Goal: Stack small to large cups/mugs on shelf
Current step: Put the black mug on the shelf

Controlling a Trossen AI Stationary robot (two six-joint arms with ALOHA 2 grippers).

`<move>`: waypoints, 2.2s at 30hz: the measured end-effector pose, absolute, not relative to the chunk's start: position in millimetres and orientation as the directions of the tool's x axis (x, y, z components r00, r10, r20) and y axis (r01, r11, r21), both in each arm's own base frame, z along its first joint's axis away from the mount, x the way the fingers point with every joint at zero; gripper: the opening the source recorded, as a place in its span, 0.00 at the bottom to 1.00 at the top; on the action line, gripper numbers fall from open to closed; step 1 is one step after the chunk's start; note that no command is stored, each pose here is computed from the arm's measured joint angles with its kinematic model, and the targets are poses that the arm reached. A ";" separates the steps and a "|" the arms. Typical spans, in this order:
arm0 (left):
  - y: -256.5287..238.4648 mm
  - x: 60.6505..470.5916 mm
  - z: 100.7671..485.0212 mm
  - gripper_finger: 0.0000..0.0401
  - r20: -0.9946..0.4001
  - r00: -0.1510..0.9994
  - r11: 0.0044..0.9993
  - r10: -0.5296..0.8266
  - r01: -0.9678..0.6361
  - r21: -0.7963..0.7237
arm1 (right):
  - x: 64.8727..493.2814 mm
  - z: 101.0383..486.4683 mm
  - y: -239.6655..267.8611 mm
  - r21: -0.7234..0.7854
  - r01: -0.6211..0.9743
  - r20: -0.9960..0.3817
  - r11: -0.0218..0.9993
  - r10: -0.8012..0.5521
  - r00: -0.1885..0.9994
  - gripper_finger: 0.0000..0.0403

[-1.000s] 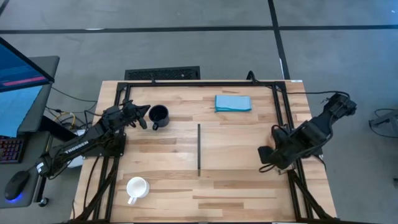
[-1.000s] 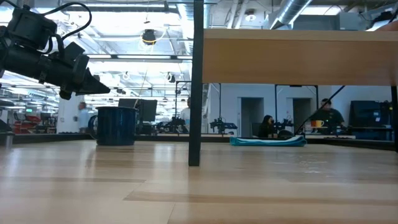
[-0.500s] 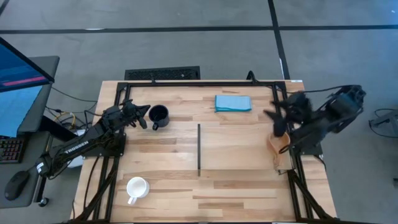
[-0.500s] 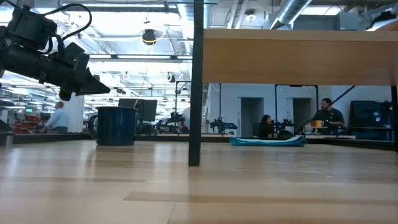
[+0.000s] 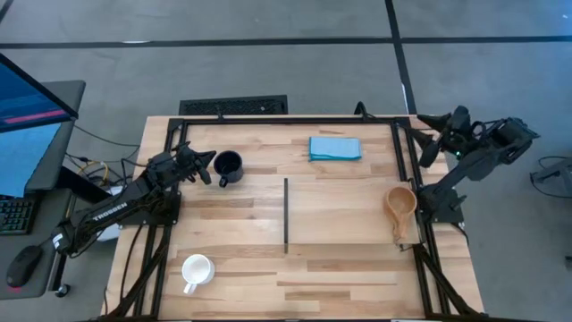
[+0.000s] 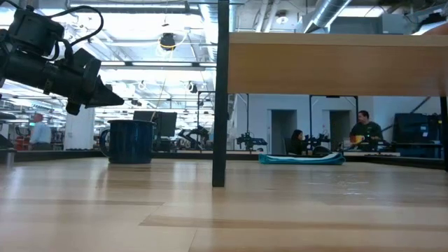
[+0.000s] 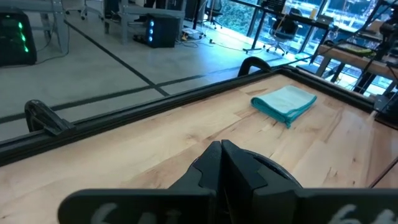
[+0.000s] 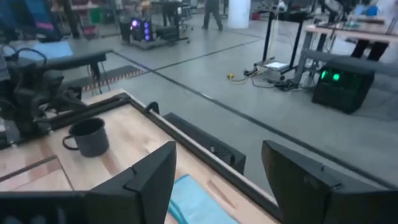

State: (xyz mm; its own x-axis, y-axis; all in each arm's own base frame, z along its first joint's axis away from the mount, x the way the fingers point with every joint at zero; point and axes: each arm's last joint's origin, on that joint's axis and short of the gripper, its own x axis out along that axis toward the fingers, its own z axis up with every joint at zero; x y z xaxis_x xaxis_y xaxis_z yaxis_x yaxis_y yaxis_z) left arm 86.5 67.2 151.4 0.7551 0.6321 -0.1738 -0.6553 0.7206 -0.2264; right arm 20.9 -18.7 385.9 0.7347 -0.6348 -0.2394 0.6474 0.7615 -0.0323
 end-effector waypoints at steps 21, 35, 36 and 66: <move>67.5 86.4 151.6 0.00 -0.172 0.749 0.718 0.640 -0.662 -0.212 | 21.8 296.1 -19.1 -0.052 0.682 -0.059 0.730 -0.684 0.727 0.65; 67.6 86.3 151.9 0.00 -0.169 0.747 0.712 0.643 -0.664 -0.228 | 4.5 290.9 -49.3 0.042 0.509 0.002 0.860 -0.509 0.861 0.65; 67.6 86.3 151.9 0.00 -0.169 0.747 0.710 0.643 -0.664 -0.234 | 4.0 292.9 -50.8 0.046 0.502 0.001 0.863 -0.503 0.864 0.65; 66.3 87.1 150.8 0.00 -0.181 0.778 0.728 0.602 -0.628 -0.275 | 5.8 302.2 -30.5 0.062 0.703 -0.095 0.709 -0.697 0.711 0.58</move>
